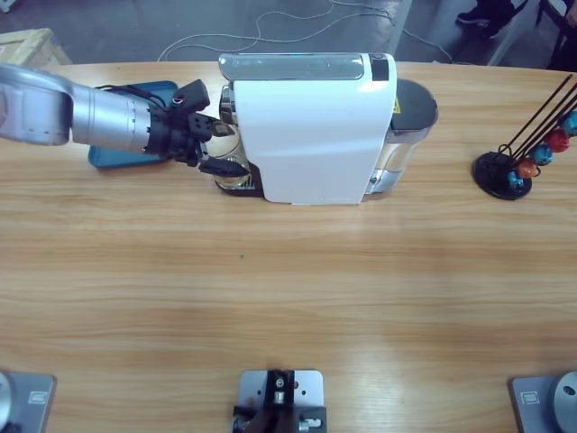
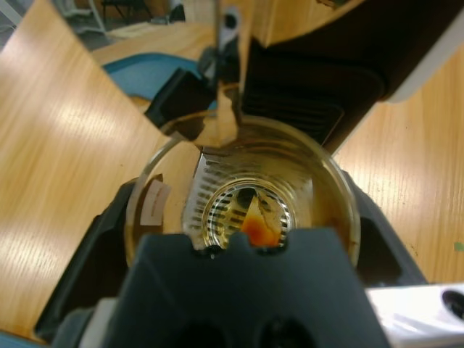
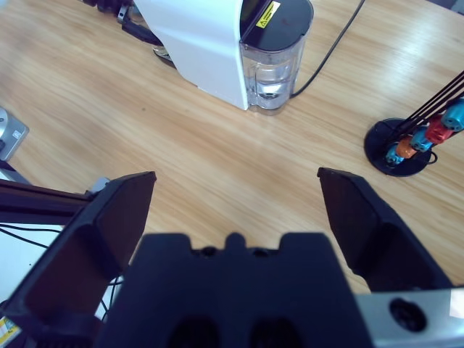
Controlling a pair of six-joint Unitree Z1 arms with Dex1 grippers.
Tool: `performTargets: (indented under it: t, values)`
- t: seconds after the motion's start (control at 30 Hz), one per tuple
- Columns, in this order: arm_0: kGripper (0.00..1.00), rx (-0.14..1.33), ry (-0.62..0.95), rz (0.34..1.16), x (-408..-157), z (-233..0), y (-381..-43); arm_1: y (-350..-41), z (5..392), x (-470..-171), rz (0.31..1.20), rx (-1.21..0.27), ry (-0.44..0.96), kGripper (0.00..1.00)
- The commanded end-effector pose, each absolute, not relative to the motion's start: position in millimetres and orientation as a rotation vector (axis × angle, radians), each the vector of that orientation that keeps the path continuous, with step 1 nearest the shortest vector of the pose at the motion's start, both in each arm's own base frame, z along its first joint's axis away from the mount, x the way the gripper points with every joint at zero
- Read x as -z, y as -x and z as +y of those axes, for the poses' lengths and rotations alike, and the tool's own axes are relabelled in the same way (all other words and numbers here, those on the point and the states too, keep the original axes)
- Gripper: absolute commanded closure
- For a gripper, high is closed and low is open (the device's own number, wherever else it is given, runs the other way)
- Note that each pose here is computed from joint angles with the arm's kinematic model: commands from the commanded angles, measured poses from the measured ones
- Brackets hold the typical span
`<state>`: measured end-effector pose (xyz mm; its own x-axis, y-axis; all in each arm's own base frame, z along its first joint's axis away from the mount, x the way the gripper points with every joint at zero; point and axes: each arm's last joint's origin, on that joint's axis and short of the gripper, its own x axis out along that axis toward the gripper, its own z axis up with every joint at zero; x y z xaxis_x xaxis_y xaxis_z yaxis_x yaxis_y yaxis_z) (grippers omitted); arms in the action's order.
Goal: Pour coffee
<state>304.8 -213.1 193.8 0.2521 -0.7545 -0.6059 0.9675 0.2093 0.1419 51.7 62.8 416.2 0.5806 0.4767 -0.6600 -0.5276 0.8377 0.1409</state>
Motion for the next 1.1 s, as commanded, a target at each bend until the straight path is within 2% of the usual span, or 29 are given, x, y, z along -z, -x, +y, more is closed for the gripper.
performTargets:
  t: [0.03,0.2,0.23,0.27,0.3,0.33,0.67,0.87,1.1]
  values:
    - [1.000,1.287,-0.555,0.545,-176.8,-223.7,-312.3,-51.6,58.4,-408.9,0.766,-0.545,0.076,0.000]
    - [0.994,1.270,-0.581,0.559,-175.1,-228.4,-312.9,-50.8,57.3,-408.4,0.768,-0.544,0.072,0.000]
    - [0.736,1.265,-0.585,0.564,-174.7,-229.2,-313.4,-51.0,57.5,-408.3,0.769,-0.543,0.072,0.000]
    - [0.363,1.260,-0.588,0.566,-174.5,-229.2,-313.9,-51.1,57.7,-408.5,0.768,-0.544,0.071,0.000]
    - [0.109,1.264,-0.590,0.564,-174.4,-228.8,-313.1,-51.1,57.8,-408.6,0.768,-0.543,0.069,0.000]
    - [0.025,1.270,-0.591,0.561,-174.6,-228.6,-312.3,-51.1,57.8,-408.6,0.768,-0.543,0.069,0.000]
    - [0.018,1.270,-0.593,0.565,-174.5,-225.2,-308.6,-52.2,59.5,-407.1,0.776,-0.539,0.071,0.000]
    - [0.018,1.266,-0.587,0.576,-181.0,-209.2,-291.1,-52.6,60.2,-403.2,0.787,-0.533,0.076,0.000]
    - [0.018,1.212,-0.552,0.534,-209.4,-180.1,-272.8,-54.1,62.7,-402.8,0.782,-0.535,0.070,0.000]
